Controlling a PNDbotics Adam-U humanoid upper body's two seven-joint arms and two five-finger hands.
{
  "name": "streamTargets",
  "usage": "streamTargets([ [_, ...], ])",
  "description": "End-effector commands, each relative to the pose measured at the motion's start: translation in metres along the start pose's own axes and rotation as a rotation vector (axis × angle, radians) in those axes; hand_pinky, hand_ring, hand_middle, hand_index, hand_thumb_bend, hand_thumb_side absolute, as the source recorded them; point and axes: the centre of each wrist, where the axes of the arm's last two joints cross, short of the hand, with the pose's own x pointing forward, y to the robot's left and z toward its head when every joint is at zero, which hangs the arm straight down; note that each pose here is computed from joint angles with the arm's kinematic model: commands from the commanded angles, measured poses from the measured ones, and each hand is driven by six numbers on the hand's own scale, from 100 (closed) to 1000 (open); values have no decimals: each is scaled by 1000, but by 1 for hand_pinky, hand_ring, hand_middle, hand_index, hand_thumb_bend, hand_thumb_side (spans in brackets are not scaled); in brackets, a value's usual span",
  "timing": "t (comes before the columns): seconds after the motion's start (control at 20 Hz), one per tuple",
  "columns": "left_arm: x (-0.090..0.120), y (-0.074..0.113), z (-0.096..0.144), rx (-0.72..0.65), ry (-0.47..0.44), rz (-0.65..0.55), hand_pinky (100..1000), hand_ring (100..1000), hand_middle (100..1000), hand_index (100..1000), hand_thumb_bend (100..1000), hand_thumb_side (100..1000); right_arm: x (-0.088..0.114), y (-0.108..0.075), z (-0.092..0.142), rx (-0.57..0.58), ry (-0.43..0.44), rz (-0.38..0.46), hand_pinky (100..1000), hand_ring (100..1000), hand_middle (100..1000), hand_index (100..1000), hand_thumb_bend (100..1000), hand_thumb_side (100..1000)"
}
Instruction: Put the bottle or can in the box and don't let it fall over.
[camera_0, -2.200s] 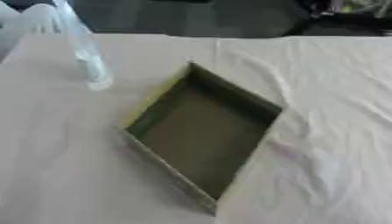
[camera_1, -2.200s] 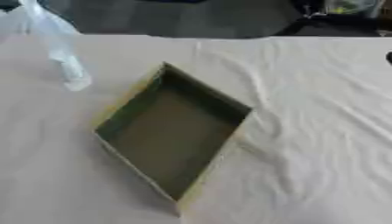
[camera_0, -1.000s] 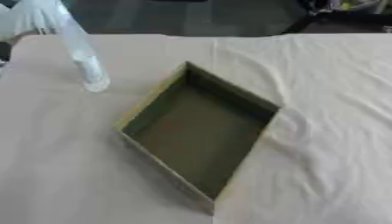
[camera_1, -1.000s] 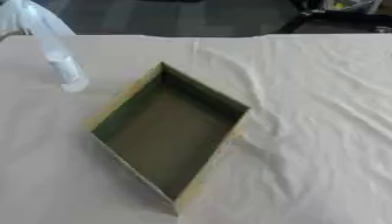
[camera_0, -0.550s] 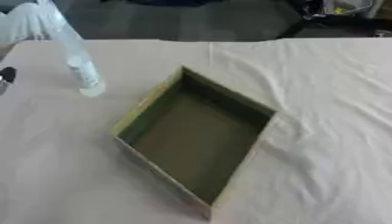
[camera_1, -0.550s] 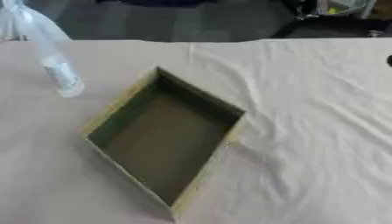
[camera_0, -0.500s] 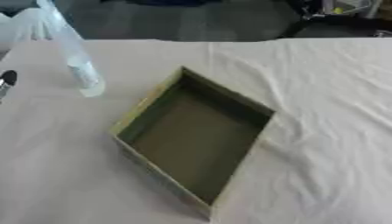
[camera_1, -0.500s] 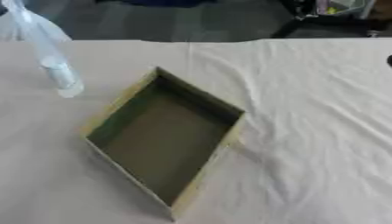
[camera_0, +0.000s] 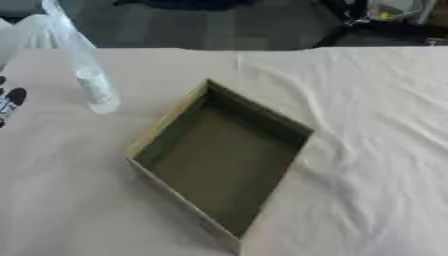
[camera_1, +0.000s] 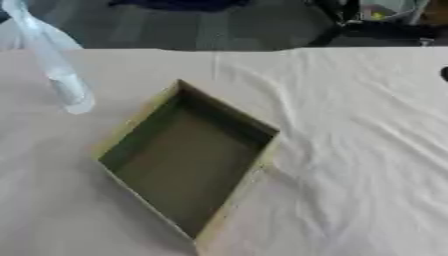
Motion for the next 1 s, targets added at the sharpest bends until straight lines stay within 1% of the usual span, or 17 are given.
streamTargets([
  [0.05,17,12,-10,-18,-36,-52,1000,1000,1000,879,467,434,11,2,-3,26,-37,18,1000,1000,899,1000,100,529],
  [0.15,20,10,-18,-40,-39,-59,1000,1000,1000,874,488,450,10,3,-3,29,-39,17,1000,1000,898,1000,100,529],
  [0.25,25,7,-27,-79,-52,-69,1000,1000,1000,875,531,468,9,4,-3,33,-40,13,1000,1000,898,1000,100,529],
  [0.45,32,2,-47,-158,-72,-114,1000,1000,1000,882,559,473,9,7,-4,46,-43,-2,1000,1000,897,1000,100,532],
  [0.55,35,0,-56,-158,-84,-134,1000,1000,1000,892,580,467,9,8,-5,48,-50,-6,1000,1000,897,1000,100,528],
  [0.8,46,-12,-77,-148,-119,-164,1000,1000,1000,889,627,474,9,12,-6,58,-62,-15,1000,1000,896,1000,100,528],
  [1.0,56,-19,-92,-102,-141,-208,1000,1000,1000,888,658,467,8,15,-8,67,-73,-27,1000,1000,895,1000,100,528],
])
